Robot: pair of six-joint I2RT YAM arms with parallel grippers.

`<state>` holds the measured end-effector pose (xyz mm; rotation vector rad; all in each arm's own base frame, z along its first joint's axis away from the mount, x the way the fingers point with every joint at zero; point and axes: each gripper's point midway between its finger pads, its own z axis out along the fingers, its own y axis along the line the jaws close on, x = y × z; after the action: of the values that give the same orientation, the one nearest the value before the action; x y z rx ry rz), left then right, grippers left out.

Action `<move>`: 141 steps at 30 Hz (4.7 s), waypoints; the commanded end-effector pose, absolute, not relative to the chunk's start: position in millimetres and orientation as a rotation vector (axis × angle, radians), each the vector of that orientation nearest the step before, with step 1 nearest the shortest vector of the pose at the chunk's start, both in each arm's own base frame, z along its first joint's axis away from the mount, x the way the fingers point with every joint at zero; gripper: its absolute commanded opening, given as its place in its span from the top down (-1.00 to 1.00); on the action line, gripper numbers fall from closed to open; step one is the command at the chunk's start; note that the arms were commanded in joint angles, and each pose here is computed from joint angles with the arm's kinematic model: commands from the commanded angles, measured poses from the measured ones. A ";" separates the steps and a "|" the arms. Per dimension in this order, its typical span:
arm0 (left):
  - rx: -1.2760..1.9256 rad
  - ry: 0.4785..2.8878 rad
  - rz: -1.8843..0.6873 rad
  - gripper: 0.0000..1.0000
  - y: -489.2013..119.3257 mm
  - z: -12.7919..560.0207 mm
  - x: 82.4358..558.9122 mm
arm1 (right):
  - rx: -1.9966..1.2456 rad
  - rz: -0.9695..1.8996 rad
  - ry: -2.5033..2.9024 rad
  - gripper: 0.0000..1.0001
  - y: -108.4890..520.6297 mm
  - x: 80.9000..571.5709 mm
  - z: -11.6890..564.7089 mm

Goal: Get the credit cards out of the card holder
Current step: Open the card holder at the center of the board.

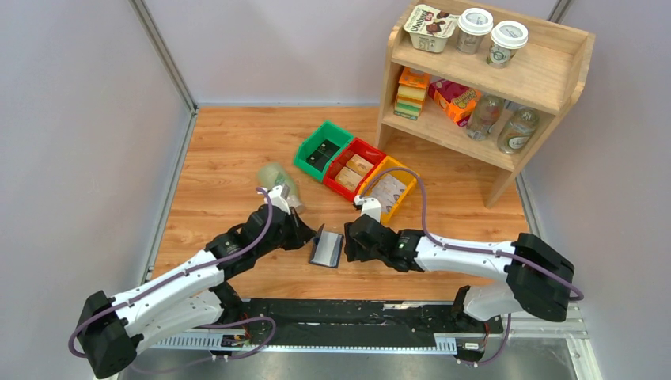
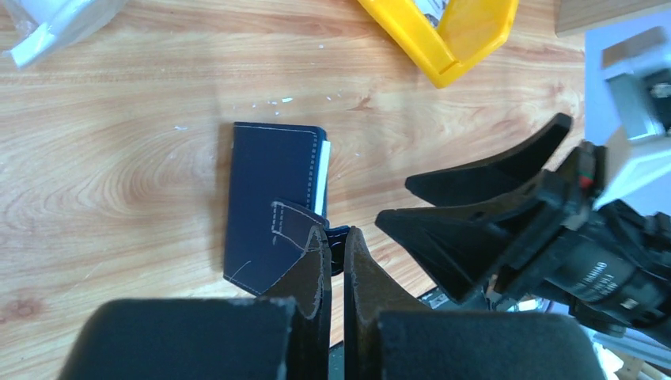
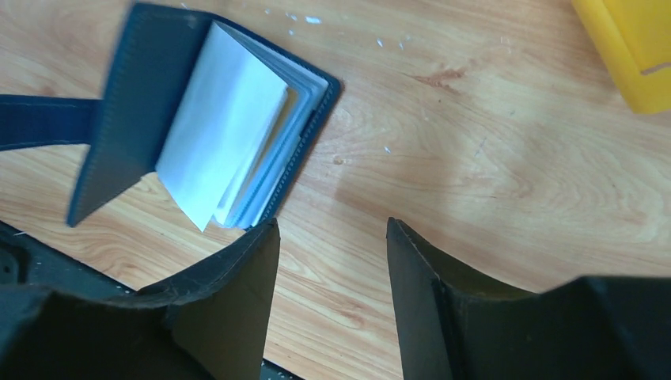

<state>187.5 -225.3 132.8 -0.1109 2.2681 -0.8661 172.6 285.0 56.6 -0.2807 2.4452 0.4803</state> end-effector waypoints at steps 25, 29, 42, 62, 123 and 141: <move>-0.339 2.514 -0.404 1.00 -130.6 12.4 162.7 | -0.294 0.896 2.393 -0.17 371.7 198.0 88.1; -0.330 2.527 -0.421 1.00 -132.7 9.0 159.7 | -0.311 0.892 2.391 -0.30 375.2 200.4 87.6; -0.332 2.498 -0.437 1.00 -132.2 14.9 161.7 | -0.443 1.106 2.392 -0.25 410.9 183.2 104.4; -0.368 2.307 -0.578 -0.32 -126.6 86.3 163.3 | -0.494 1.309 2.530 -0.22 447.5 166.8 56.4; -0.154 2.648 -0.524 0.89 -177.9 43.2 172.9 | -0.519 1.136 2.518 -0.18 381.0 189.7 94.5; -0.235 2.498 -0.610 0.75 -176.7 60.2 181.9 | -0.532 1.428 2.530 0.32 417.4 173.9 58.4</move>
<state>170.9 -174.5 45.1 -0.1950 2.5844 -0.5709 174.3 411.0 63.4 -0.5200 2.5542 1.3915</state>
